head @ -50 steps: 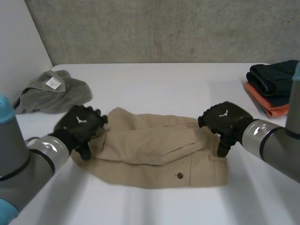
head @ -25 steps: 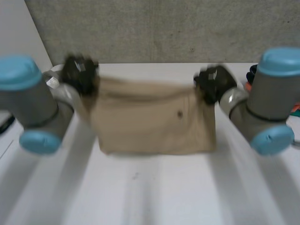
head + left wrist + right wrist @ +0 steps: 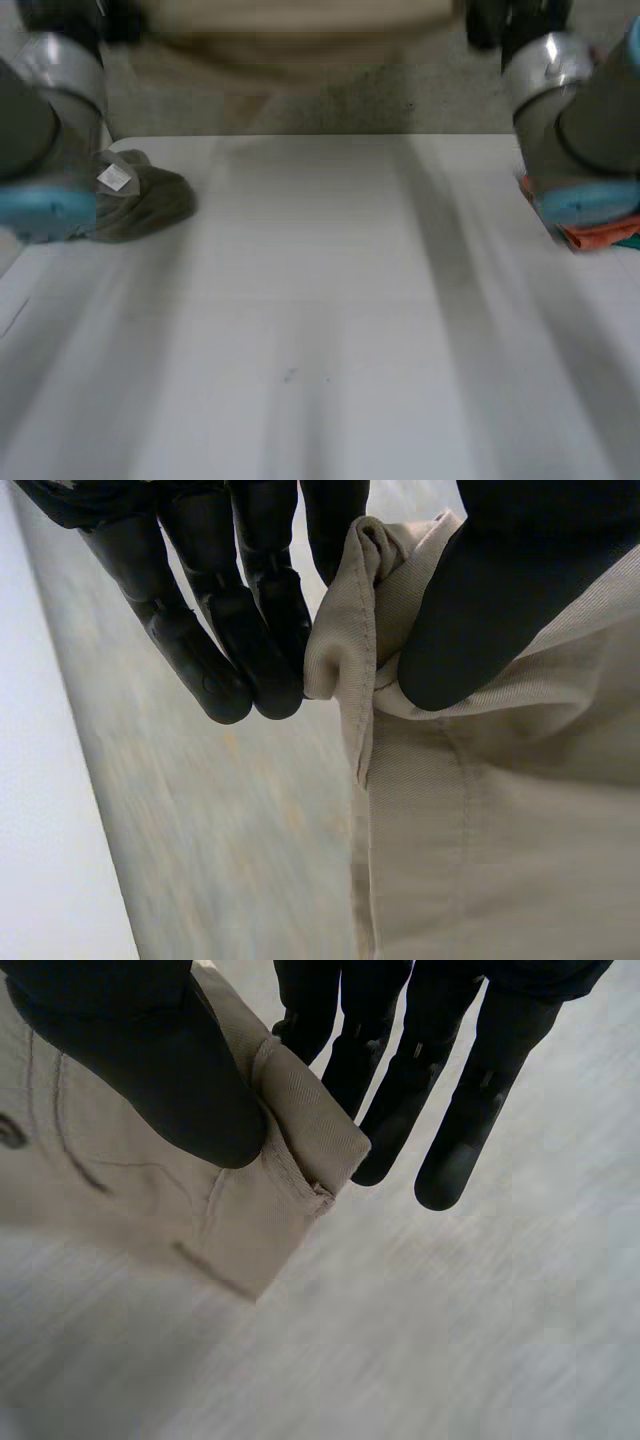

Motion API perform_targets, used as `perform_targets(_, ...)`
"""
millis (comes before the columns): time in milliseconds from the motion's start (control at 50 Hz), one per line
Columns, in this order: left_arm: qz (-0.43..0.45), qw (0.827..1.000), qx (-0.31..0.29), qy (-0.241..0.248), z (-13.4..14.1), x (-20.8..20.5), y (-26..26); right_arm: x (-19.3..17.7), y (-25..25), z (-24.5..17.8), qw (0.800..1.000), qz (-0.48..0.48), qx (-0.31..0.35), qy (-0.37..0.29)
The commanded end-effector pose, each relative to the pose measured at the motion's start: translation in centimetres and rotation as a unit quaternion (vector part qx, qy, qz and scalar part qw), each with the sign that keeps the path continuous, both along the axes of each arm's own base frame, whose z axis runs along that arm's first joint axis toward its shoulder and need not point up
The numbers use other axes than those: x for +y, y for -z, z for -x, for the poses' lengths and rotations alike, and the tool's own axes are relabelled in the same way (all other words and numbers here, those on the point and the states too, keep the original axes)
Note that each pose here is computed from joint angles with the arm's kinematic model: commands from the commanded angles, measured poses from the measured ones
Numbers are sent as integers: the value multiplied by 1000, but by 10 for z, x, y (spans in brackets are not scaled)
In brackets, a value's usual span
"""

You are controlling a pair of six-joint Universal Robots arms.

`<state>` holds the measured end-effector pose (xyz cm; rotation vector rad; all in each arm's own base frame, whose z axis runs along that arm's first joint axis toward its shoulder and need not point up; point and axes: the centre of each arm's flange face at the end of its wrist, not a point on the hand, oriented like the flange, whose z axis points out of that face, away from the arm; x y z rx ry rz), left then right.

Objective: Fold the laundry.

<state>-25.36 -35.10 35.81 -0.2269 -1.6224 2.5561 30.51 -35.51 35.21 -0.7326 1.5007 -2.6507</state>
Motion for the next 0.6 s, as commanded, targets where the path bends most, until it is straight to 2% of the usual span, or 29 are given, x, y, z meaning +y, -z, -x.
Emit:
perform_targets(20,-171,982,-69,28,6,27,134,23,127,8,971,-214,101,-25)
perform_targets(80,-237,966,-96,30,2,42,184,33,164,13,955,-265,126,-29)
perform_targets(160,-297,947,-117,18,-8,55,222,51,212,24,925,-334,180,-24)
perform_targets(260,-341,931,-130,8,-21,68,232,60,222,33,908,-357,219,-20)
perform_targets(320,-345,929,-132,8,-24,76,222,63,215,37,908,-359,217,-18)
perform_targets(480,-306,941,-145,5,-35,86,189,73,212,41,907,-365,210,-19)
perform_targets(600,-272,946,-171,28,-34,99,177,77,216,41,905,-366,215,-21)
